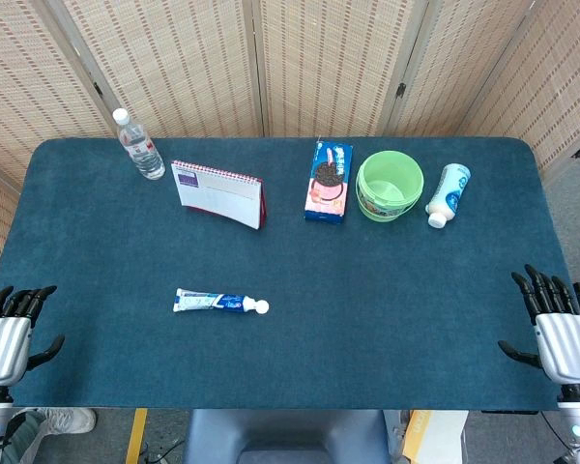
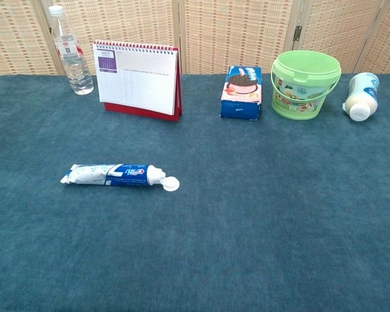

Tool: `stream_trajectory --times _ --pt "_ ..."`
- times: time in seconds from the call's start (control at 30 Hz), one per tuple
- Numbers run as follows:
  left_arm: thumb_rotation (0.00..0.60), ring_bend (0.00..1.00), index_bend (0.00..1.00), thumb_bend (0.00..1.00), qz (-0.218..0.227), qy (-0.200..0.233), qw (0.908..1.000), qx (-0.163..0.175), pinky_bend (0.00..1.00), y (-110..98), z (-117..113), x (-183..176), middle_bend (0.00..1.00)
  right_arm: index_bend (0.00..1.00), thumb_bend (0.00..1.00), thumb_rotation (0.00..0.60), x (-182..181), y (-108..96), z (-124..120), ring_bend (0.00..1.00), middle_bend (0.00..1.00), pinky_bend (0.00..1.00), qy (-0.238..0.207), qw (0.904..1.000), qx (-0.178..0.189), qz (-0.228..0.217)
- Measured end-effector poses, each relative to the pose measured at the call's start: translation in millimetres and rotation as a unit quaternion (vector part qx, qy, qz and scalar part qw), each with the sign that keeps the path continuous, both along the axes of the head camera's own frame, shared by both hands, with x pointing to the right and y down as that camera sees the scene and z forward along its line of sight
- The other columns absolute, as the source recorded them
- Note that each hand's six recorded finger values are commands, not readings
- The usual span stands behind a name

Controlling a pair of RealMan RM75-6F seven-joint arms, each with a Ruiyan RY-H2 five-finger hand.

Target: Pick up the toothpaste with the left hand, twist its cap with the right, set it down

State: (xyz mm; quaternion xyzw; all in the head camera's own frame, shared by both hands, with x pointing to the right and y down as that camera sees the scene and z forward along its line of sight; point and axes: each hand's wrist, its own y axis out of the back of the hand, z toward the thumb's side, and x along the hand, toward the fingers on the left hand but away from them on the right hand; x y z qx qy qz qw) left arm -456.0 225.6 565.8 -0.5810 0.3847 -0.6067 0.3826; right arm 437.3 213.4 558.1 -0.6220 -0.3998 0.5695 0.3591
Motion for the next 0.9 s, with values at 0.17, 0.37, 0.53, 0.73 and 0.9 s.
stream_trajectory --times 0.17,0.37,0.53,0.73,0.9 --pt "0.600 0.23 0.21 0.29 -0.009 0.002 0.9999 0.006 0.14 3 -6 -1 0.27 0.00 0.00 0.600 -1 2 -6 0.00 0.00 0.00 -0.006 0.9999 0.010 0.000" --pt "0.600 0.23 0.22 0.29 -0.005 0.006 1.0000 0.005 0.14 6 -6 0 0.27 0.00 0.00 0.600 -2 5 -7 0.00 0.00 0.00 -0.011 0.9999 0.010 -0.001" --pt "0.600 0.23 0.22 0.29 0.004 0.014 0.9998 0.010 0.15 2 -3 5 0.27 0.00 0.00 0.600 -3 6 -8 0.00 0.00 0.00 -0.014 0.9998 0.014 -0.004" --pt "0.600 0.25 0.25 0.30 0.023 0.037 0.9988 0.021 0.16 -13 3 20 0.30 0.00 0.00 0.600 -2 4 -11 0.00 0.00 0.00 -0.015 0.9997 0.019 -0.004" --pt "0.600 0.26 0.26 0.30 0.055 0.063 0.9963 0.020 0.17 -31 11 40 0.30 0.00 0.00 0.600 -2 2 -16 0.00 0.00 0.00 -0.013 0.9996 0.025 -0.006"
